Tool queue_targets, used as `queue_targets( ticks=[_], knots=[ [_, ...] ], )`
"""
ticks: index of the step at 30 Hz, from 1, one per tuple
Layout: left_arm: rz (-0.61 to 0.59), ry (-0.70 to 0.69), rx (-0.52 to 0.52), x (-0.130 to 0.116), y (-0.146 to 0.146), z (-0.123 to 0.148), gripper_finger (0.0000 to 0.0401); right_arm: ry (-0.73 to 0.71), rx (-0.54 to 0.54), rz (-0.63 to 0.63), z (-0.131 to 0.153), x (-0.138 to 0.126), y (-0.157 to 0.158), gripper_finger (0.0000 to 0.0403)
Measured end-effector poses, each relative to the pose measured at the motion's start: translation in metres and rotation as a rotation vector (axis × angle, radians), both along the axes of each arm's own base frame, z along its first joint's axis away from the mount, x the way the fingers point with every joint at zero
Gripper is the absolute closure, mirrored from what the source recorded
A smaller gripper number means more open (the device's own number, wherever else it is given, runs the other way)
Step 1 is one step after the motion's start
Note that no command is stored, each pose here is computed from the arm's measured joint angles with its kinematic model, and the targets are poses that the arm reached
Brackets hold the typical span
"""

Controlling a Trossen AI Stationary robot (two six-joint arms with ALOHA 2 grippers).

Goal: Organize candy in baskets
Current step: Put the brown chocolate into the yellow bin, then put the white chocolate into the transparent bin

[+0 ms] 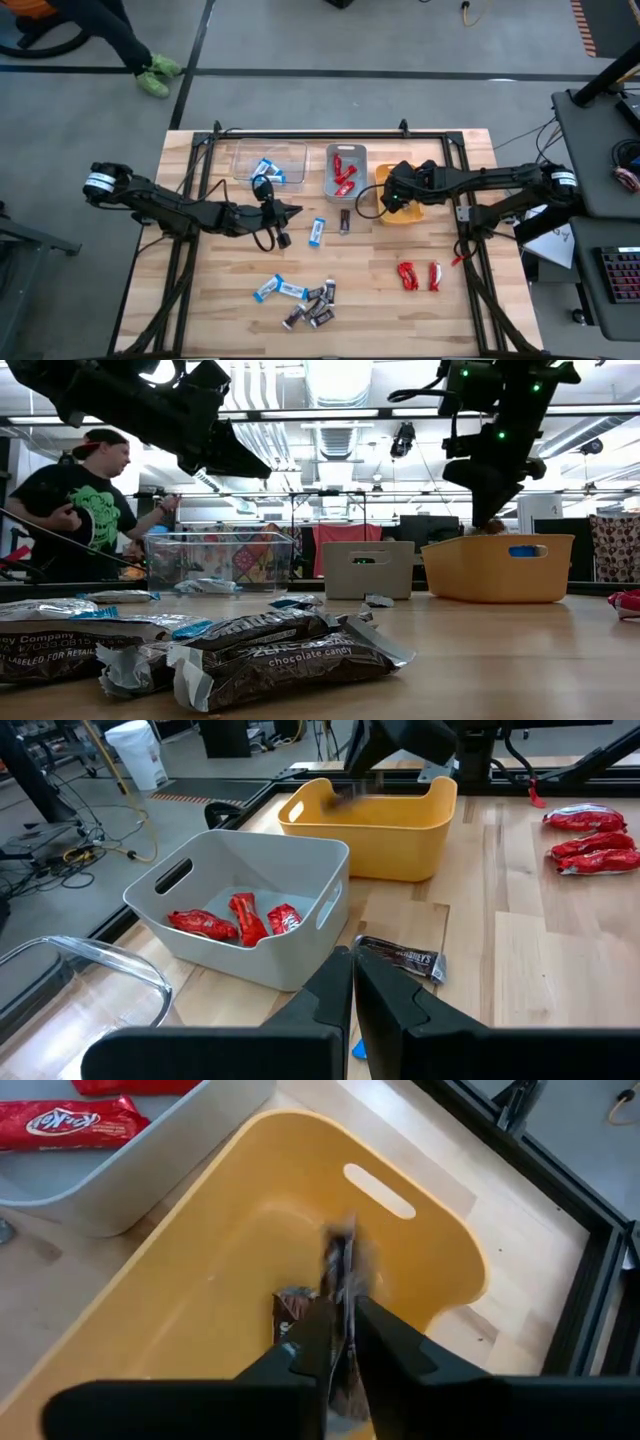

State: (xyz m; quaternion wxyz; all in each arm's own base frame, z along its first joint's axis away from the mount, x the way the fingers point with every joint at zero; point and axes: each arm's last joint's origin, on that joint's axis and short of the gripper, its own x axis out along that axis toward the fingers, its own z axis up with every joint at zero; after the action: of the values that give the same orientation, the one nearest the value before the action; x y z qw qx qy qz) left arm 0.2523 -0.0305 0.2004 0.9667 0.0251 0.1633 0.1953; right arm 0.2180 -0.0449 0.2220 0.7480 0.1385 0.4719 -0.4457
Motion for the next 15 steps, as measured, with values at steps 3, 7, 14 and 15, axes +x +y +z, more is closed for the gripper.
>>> queue_targets(
  ticks=[3, 7, 14, 15],
  knots=[
    [0.0, 0.0, 0.0, 0.0, 0.0, 0.0, 0.0401, -0.002, 0.0, 0.0, 0.0, 0.0, 0.0, 0.0322],
    [0.001, -0.002, -0.003, 0.0, 0.0, 0.0, 0.0401, -0.001, -0.001, 0.002, 0.0, 0.0, 0.0, 0.0287],
    [-0.039, 0.038, -0.067, -0.007, -0.001, 0.001, 0.0401, -0.022, 0.016, 0.047, 0.01, 0.005, 0.0, 0.0257],
    [-0.041, 0.051, -0.086, -0.01, -0.001, 0.001, 0.0401, -0.029, 0.019, 0.056, 0.011, 0.006, 0.0, 0.0256]
  ],
)
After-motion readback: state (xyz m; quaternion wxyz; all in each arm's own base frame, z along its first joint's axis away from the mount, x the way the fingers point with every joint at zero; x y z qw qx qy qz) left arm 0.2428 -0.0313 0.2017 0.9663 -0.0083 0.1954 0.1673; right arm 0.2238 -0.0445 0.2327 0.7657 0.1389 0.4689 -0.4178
